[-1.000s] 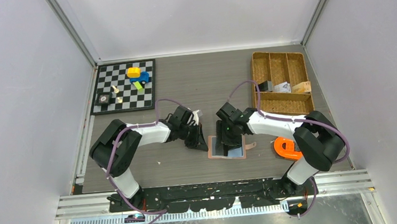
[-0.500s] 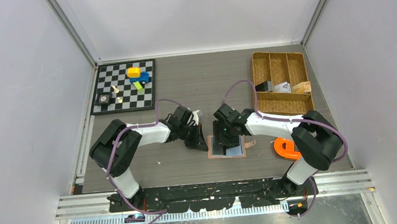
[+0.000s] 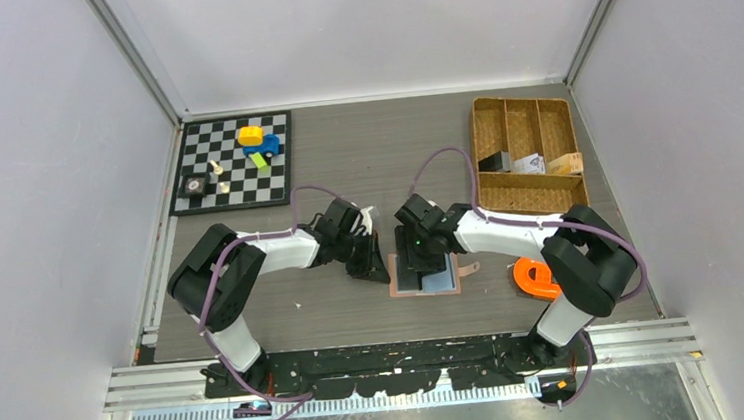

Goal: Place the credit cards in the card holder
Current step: Insert the credit card into the card holder.

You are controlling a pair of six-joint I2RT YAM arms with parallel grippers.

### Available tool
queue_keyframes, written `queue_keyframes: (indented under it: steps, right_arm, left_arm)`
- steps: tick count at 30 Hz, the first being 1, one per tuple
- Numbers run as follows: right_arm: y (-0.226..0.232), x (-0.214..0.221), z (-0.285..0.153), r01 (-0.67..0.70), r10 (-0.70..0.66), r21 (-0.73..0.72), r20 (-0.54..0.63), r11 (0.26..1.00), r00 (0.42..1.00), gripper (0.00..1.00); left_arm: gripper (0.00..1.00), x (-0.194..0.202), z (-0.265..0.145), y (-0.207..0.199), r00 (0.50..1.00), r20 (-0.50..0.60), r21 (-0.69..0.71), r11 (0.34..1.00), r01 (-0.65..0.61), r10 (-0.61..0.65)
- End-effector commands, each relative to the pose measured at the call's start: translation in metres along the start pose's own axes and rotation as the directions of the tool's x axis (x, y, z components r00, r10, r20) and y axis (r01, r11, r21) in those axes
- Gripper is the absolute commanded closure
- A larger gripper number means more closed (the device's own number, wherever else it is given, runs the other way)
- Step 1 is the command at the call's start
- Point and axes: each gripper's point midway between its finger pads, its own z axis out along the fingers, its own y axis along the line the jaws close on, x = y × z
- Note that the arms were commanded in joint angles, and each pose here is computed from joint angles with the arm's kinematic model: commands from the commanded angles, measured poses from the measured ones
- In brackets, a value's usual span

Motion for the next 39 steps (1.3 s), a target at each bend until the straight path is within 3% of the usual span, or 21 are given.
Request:
queue_keyframes:
  steps: [1,15,30,39]
  right_arm:
    - [0.0,-0.026,0.006,0.02,-0.025,0.045,0.103,0.999,0.994,0.39]
    - [-0.004,-0.033,0.007,0.047,-0.057,0.09,0.115,0.995,0.992,0.34]
    - [0.037,-0.023,0.011,0.075,-0.067,-0.14,0.062,0.987,0.996,0.4]
    - [0.022,-0.048,-0.033,0.102,-0.098,-0.019,0.158,0.995,0.983,0.32]
  left_arm:
    - [1.0,0.003,0.003,0.011,1.0,0.007,-0.043,0.999,0.002,-0.001]
    - [1.0,0.003,0.002,0.012,1.0,0.009,-0.051,0.999,-0.004,0.004]
    - [1.0,-0.001,0.004,0.014,1.0,0.014,-0.062,0.998,-0.013,0.014]
    - [1.0,-0.016,-0.024,0.038,0.996,0.084,-0.121,0.992,0.032,-0.022]
